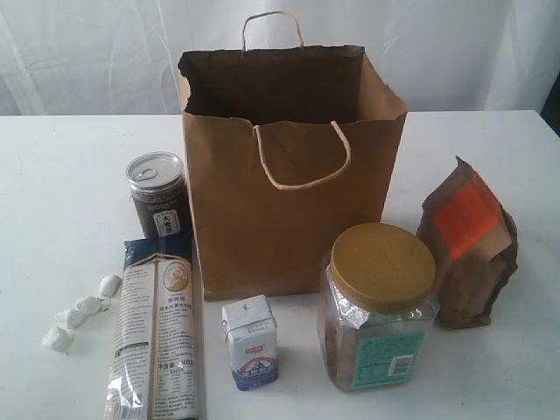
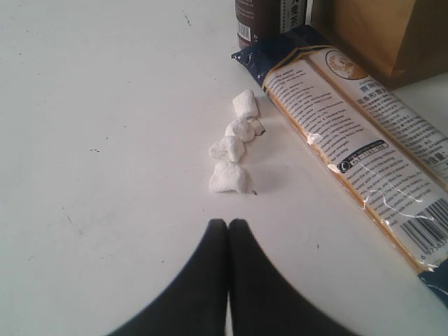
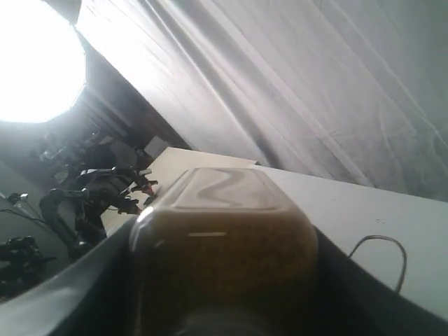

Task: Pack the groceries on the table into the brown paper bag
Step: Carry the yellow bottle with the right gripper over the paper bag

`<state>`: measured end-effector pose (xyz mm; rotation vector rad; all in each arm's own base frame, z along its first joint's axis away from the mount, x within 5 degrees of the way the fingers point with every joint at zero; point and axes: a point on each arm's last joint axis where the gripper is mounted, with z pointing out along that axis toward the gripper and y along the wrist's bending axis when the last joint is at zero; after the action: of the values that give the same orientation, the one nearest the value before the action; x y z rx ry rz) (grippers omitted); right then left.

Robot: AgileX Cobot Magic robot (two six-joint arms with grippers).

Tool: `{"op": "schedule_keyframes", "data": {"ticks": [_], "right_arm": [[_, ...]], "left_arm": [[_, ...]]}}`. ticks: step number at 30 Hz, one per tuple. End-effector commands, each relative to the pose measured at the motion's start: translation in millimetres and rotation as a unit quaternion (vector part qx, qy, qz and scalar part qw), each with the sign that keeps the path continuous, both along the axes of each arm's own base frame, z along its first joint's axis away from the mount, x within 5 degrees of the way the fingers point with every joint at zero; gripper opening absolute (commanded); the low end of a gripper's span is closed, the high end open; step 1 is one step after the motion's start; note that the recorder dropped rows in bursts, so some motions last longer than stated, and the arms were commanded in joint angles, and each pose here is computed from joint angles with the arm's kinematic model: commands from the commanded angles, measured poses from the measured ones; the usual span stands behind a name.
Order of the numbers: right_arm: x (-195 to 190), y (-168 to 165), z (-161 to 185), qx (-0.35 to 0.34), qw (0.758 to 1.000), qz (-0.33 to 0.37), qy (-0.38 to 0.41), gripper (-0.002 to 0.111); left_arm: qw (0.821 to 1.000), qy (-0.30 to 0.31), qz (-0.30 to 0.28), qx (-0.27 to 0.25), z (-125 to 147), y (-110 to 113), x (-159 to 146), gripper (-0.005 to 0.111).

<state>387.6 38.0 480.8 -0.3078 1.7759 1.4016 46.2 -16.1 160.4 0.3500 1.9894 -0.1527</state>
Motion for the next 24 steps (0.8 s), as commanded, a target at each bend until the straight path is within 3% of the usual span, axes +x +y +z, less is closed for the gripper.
{"op": "schedule_keyframes", "data": {"ticks": [1,12,19,24], "right_arm": [[-13.0,23.0,21.2,0.048,0.998,0.029,-0.027,0.000],[-25.0,76.8,19.0,0.033,0.994,0.097,-0.033,0.000],[-19.5,88.2,-8.9,-0.160,0.981,0.070,-0.088,0.000],[-17.3,85.7,-13.8,-0.193,0.975,0.060,-0.090,0.000]], "left_arm": [[1.000,0.013,-0.005,0.000,-3.1,-0.5,-1.5,0.000],[1.000,0.013,-0.005,0.000,-3.1,-0.5,-1.5,0.000],[1.000,0.013,-0.005,0.000,-3.1,-0.5,-1.5,0.000],[1.000,0.013,-0.005,0.000,-3.1,-0.5,-1.5,0.000]]}}
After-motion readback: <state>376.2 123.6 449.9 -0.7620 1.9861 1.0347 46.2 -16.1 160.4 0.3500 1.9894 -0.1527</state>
